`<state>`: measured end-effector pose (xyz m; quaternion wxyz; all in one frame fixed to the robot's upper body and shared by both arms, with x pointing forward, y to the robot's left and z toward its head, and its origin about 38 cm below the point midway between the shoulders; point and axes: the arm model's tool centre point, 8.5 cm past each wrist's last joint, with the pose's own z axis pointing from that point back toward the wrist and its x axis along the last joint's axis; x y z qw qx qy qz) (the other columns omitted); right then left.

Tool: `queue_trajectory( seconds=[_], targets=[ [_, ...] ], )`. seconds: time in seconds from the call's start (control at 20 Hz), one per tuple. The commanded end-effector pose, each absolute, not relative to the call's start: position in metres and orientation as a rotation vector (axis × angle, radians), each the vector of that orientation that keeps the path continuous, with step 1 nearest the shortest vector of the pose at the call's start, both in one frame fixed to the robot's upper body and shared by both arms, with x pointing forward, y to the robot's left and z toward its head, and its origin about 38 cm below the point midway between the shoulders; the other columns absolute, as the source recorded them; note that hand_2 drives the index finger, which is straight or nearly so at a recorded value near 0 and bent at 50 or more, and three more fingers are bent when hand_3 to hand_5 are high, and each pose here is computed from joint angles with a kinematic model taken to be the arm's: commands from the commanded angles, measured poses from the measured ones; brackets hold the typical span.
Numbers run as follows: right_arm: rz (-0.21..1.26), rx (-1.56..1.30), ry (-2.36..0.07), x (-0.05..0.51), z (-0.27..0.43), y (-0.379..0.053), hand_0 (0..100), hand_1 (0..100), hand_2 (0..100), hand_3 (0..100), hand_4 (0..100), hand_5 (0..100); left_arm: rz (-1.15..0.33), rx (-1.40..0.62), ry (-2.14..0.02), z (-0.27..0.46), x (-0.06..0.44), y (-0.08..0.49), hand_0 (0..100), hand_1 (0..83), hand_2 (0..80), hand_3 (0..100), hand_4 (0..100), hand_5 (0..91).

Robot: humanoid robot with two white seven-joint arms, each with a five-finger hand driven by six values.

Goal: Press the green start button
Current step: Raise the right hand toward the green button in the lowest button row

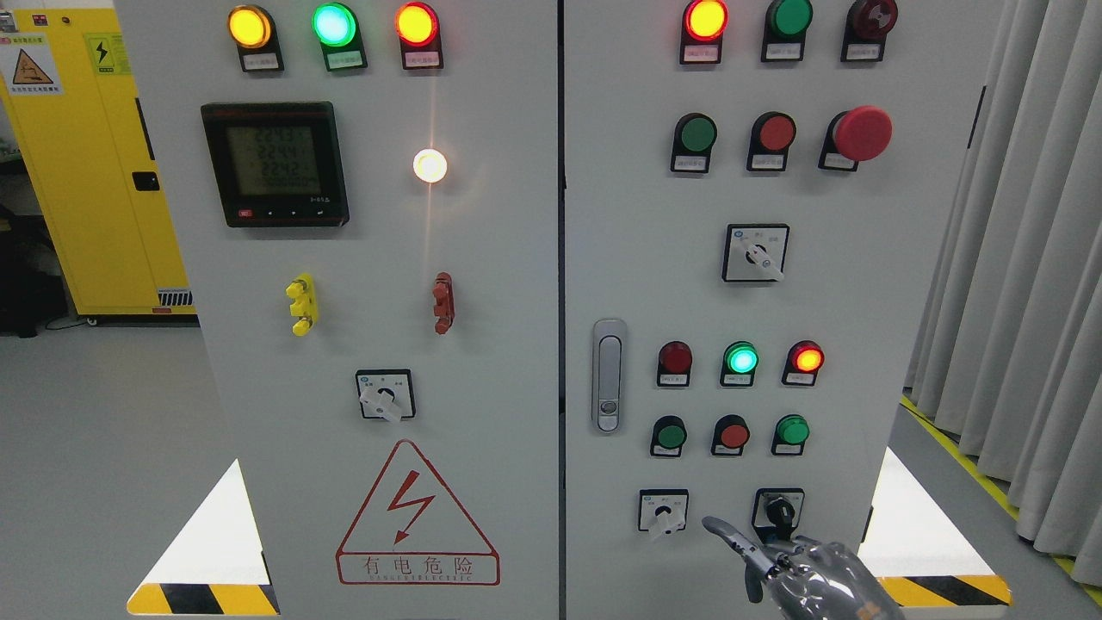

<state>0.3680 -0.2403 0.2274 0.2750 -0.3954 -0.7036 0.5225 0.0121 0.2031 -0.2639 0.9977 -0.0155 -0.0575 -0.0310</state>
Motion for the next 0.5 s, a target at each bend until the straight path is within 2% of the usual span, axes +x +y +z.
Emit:
queue_trajectory(
  seconds=[0.0, 0.45],
  targets=[
    [1.436, -1.135, -1.919, 0.378, 0.254, -0.218, 24, 71, 0, 72, 73, 69, -0.063, -0.037, -0.166, -0.263, 0.036, 0.200, 12, 55.6, 0.0, 0, 0, 0.0],
    [1.447, -1.096, -1.898, 0.393, 0.248, -0.205, 23, 72, 0, 72, 71, 69, -0.063, -0.037, -0.165, -0.263, 0.036, 0.200, 12, 55.6, 0.0, 0, 0, 0.0]
  ],
)
